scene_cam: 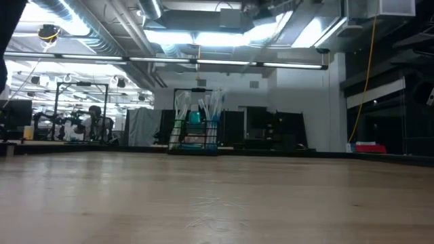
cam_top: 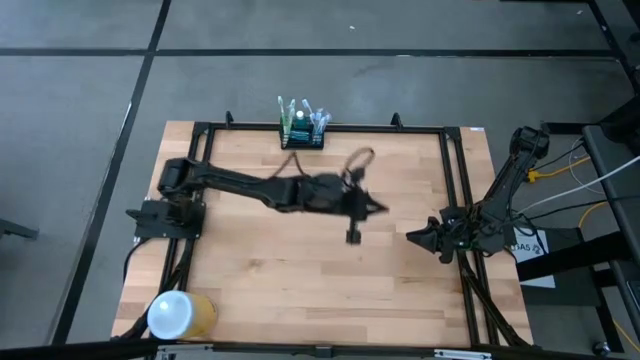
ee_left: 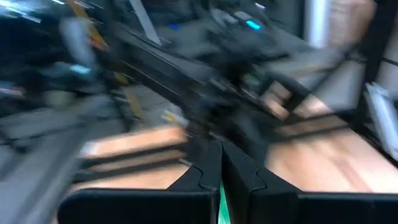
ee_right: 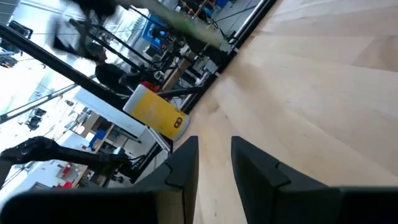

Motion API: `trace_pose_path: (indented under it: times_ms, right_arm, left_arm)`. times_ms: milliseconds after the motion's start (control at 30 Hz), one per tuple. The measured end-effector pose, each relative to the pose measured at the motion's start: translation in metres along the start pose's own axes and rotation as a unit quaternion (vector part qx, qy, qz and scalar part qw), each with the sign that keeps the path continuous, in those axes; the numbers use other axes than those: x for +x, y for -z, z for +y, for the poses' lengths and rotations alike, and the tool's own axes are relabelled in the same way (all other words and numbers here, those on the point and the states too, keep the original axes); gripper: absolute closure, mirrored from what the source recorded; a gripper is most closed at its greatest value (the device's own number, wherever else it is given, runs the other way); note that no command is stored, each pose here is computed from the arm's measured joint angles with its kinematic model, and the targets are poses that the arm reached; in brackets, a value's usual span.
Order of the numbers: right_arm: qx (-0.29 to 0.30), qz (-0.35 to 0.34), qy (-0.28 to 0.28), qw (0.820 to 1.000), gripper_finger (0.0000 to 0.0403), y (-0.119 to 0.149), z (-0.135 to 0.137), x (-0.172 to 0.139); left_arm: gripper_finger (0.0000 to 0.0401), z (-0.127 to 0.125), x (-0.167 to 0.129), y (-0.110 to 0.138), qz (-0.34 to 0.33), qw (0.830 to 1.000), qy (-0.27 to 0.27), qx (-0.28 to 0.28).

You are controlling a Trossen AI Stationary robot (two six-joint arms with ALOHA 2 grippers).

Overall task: Pick & Place toothbrushing station
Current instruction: Put the green toothbrush into the wire organizer

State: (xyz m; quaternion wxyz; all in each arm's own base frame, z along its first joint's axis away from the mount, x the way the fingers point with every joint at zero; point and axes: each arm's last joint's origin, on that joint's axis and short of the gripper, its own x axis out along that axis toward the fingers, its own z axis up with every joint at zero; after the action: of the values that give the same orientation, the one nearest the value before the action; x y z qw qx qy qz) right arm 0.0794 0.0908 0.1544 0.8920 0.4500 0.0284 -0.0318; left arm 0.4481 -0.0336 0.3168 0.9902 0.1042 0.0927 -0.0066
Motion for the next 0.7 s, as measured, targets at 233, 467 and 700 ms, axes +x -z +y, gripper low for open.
trace_pose_path:
  times_ms: [233,467,700]
  right_arm:
    - [-0.009,0.008,0.005,1.000,0.0305,0.003,-0.002,0.001]
    - [-0.009,0.012,0.008,1.000,0.0305,0.006,-0.002,0.002]
    - [0.004,0.022,0.004,1.000,0.0305,0.007,-0.002,0.002]
  left_arm:
    - [0.0399,0.044,-0.056,-0.033,-0.028,0.984,-0.177,0.007]
    - [0.0399,0.069,-0.110,-0.005,-0.118,0.949,-0.291,-0.035]
    - [0.0400,0.083,-0.146,0.039,-0.169,0.882,-0.440,-0.031]
